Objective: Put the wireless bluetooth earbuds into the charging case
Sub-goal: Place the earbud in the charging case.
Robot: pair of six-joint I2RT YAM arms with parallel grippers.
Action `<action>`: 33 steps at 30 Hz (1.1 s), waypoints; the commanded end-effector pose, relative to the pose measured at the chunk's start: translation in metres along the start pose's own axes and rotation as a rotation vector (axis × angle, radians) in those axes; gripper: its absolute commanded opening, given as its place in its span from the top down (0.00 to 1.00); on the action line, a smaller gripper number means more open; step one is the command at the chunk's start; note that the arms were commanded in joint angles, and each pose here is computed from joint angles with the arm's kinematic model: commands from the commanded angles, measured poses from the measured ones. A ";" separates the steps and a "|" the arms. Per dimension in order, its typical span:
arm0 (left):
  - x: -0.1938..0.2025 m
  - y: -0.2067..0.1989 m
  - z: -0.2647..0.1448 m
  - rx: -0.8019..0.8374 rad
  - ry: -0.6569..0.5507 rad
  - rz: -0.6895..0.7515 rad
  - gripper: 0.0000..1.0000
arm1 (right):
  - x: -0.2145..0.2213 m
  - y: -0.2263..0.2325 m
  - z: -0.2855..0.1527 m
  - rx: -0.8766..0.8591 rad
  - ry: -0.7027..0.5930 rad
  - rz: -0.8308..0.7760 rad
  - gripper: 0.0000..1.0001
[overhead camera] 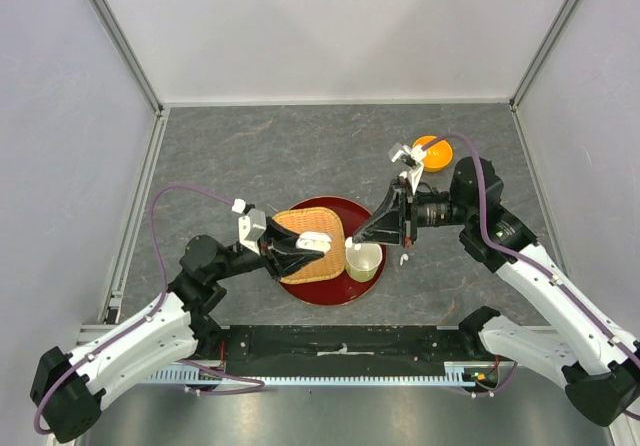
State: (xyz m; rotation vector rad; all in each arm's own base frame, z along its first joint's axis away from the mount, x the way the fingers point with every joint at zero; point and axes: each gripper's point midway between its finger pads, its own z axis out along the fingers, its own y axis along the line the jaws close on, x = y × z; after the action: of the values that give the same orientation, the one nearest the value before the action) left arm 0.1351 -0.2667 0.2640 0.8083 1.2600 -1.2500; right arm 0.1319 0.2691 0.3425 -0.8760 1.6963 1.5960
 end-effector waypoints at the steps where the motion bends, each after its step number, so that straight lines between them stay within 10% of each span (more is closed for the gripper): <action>1: -0.026 -0.013 0.007 0.070 -0.082 0.035 0.98 | -0.007 0.035 0.009 -0.126 0.013 -0.082 1.00; 33: -0.033 -0.037 0.005 0.206 -0.094 0.085 0.98 | 0.014 -0.020 0.058 0.049 0.069 -0.029 1.00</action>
State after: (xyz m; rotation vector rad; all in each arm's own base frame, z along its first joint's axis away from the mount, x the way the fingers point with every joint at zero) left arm 0.1194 -0.2735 0.2756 0.8970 1.1504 -1.3222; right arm 0.1301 0.3228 0.3054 -0.9345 1.8108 1.5864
